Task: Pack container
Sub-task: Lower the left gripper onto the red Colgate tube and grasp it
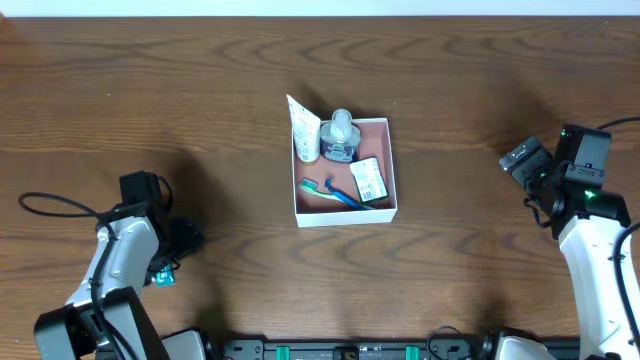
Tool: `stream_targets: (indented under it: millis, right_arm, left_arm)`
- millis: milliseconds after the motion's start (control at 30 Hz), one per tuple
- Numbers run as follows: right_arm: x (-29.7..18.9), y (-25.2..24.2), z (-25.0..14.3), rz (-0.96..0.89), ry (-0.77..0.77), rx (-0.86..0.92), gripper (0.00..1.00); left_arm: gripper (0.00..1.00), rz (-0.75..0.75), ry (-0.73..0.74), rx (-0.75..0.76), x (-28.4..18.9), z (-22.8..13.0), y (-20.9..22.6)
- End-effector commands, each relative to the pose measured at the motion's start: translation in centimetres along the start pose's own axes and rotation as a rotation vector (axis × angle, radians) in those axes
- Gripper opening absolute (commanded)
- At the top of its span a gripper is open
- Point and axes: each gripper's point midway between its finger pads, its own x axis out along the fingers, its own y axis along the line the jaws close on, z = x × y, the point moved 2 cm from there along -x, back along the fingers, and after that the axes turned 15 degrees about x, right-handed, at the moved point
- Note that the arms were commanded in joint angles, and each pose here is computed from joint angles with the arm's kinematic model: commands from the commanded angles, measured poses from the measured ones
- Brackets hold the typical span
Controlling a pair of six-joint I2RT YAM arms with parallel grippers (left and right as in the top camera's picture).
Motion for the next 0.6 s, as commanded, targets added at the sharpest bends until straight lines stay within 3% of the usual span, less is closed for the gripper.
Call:
stream_targets:
  millis: [0, 133, 200, 400, 467, 567]
  right_arm:
    - [-0.3, 0.1, 0.6, 0.001, -0.02, 0.017, 0.99]
    - [-0.3, 0.1, 0.6, 0.001, -0.02, 0.017, 0.99]
    - [-0.3, 0.1, 0.6, 0.001, -0.02, 0.017, 0.99]
    - [-0.3, 0.1, 0.6, 0.001, -0.02, 0.017, 0.99]
    - [-0.3, 0.1, 0.6, 0.001, -0.02, 0.017, 0.99]
    - [-0.3, 0.1, 0.6, 0.001, -0.02, 0.017, 0.99]
  left_arm:
    - [0.63, -0.024, 0.012, 0.003, 0.2, -0.3, -0.3]
    - [0.47, -0.069, 0.006, 0.001, 0.2, -0.2, -1.0]
    - [0.22, -0.1, -0.003, 0.001, 0.1, 0.1, -1.5]
    - [0.18, -0.373, -0.061, 0.021, -1.1, 1.7, -5.6]
    - [0.18, -0.54, -0.094, 0.048, -2.6, 2.7, -8.0]
    - [0.06, -0.84, -0.182, 0.148, -6.4, 4.2, -11.6]
